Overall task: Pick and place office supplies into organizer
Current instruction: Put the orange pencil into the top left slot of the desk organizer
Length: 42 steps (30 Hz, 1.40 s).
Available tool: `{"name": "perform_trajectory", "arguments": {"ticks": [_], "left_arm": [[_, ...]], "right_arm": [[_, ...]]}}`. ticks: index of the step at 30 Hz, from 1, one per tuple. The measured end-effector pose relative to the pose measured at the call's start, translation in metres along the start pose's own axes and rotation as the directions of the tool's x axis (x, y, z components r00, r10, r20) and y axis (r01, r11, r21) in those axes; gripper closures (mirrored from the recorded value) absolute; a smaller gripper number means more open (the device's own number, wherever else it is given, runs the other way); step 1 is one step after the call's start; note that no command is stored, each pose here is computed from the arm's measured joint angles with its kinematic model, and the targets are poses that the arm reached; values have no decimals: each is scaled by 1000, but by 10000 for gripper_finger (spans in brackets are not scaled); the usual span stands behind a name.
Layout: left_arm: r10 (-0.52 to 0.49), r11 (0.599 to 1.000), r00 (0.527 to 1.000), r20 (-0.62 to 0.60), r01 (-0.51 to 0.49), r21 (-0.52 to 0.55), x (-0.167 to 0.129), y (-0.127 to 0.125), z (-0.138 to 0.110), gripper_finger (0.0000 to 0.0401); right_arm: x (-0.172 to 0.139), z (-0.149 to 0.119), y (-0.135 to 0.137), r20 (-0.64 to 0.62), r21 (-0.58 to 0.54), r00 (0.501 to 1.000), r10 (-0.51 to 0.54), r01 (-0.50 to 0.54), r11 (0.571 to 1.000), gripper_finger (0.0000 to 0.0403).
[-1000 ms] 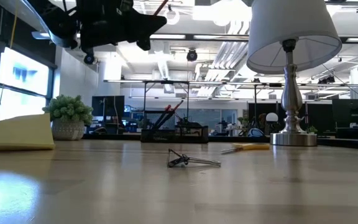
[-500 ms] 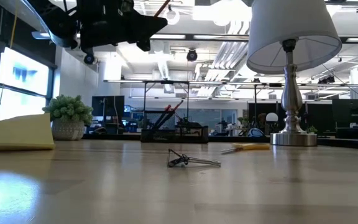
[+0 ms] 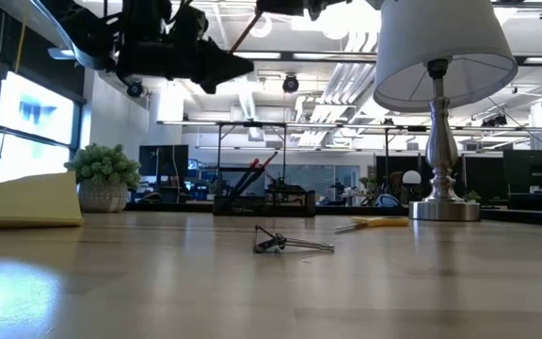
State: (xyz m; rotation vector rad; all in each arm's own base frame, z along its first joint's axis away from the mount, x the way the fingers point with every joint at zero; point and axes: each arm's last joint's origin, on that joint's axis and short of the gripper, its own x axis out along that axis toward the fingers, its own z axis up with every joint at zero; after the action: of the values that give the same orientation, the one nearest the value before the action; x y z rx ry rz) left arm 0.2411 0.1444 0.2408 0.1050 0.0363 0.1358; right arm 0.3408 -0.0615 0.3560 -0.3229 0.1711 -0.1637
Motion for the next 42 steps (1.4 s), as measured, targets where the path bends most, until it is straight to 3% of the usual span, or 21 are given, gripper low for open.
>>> {"name": "perform_trajectory", "arguments": {"ticks": [6,10,21,31,36,42], "left_arm": [[267,960,953,-141,-250,123,-14,2,3,322],[356,931,923,-149,-335,144,-25,1,14,288],[442,892,882,-166,-413,184,-53,-7,35,226],[470,868,872,-137,-429,250,-77,-15,52,222],[444,882,888,-117,-410,234,-83,-19,57,222],[434,888,893,-119,-402,225,-83,-19,56,222]], "right_arm": [[-3,0,-4,-23,-11,999,-45,45,999,396],[-5,-2,-12,-40,-8,995,-86,86,996,398],[11,-29,-37,-116,52,982,-149,156,986,398],[46,-74,-67,-118,85,967,-226,237,968,398],[56,-102,-87,-155,70,943,-295,308,949,398],[62,-130,-102,-192,164,949,-250,282,945,397]]}}
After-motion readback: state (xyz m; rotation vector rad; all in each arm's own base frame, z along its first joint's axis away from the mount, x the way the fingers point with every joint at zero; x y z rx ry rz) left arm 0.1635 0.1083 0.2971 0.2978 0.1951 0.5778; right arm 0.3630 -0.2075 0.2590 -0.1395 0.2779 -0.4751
